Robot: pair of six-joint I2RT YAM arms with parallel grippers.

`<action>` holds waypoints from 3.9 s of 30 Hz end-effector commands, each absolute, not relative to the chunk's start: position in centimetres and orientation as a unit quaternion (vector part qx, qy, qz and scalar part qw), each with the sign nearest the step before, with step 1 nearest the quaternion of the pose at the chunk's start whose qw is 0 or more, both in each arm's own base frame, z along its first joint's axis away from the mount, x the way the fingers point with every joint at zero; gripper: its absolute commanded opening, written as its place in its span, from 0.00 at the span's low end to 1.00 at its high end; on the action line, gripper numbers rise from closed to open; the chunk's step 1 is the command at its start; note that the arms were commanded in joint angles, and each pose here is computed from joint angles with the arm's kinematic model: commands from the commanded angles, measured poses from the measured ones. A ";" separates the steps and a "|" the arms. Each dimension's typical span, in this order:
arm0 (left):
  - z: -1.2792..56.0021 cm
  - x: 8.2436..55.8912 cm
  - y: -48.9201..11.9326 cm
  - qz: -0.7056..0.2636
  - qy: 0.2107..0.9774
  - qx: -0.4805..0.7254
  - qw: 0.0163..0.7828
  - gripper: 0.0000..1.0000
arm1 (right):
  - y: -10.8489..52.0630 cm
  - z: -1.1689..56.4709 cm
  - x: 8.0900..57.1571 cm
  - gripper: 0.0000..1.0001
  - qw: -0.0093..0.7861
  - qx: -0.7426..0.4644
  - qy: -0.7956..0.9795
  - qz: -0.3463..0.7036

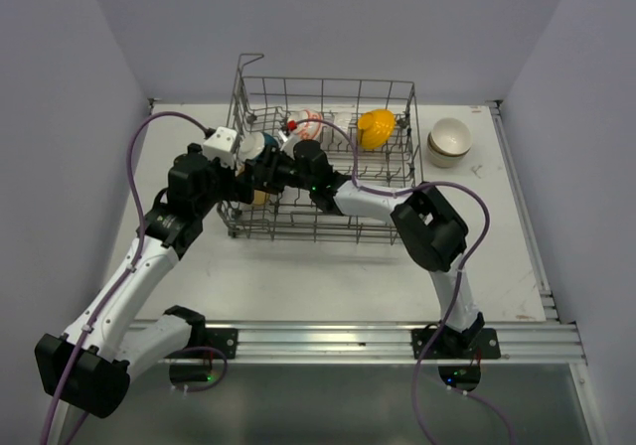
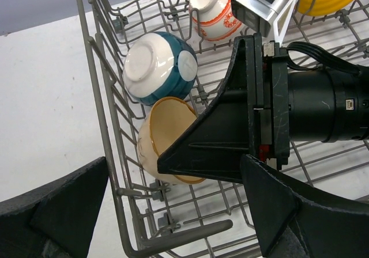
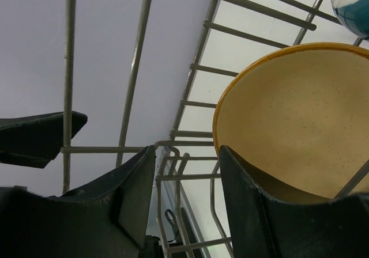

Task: Unload the bowls from the dish rack

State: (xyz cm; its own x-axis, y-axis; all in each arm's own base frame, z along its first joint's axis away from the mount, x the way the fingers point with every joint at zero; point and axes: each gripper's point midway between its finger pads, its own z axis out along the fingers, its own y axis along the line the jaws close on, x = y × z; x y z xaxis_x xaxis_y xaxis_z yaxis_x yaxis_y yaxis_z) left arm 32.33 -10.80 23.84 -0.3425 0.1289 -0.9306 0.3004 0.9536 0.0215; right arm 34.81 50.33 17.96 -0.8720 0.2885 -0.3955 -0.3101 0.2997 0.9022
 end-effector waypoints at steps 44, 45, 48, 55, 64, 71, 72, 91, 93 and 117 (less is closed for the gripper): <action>25.4 32.1 -13.2 -0.123 0.797 0.152 0.572 1.00 | 51.6 11.4 33.8 0.06 0.303 -0.166 0.842 0.414; 25.4 32.1 -13.2 -0.123 0.797 0.152 0.572 1.00 | 51.6 11.5 33.7 0.03 0.303 -0.168 0.841 0.415; 25.3 32.1 -13.2 -0.122 0.797 0.152 0.571 1.00 | 51.4 12.0 33.5 0.00 0.304 -0.170 0.841 0.415; 25.5 32.1 -12.8 -0.117 0.797 0.145 0.574 1.00 | 50.9 15.5 33.1 0.00 0.315 -0.177 0.829 0.427; 25.9 32.2 -11.9 -0.099 0.796 0.126 0.584 1.00 | 48.5 21.3 34.2 0.00 0.359 -0.161 0.812 0.431; 26.0 32.2 -11.4 -0.089 0.796 0.119 0.587 1.00 | 48.1 23.5 35.1 0.00 0.332 -0.102 0.776 0.526; 25.9 32.3 -11.4 -0.088 0.797 0.118 0.586 1.00 | 48.3 23.6 35.2 0.00 0.329 -0.092 0.769 0.540; 25.6 32.4 -10.4 -0.067 0.802 0.096 0.586 1.00 | 46.8 29.8 36.4 0.00 0.327 -0.057 0.703 0.629; 25.5 32.5 -10.4 -0.066 0.803 0.096 0.584 1.00 | 46.7 30.2 36.6 0.00 0.331 -0.054 0.697 0.633; 24.7 32.6 -10.5 -0.069 0.807 0.091 0.579 0.99 | 27.4 38.1 43.5 0.00 0.507 -0.045 0.753 0.417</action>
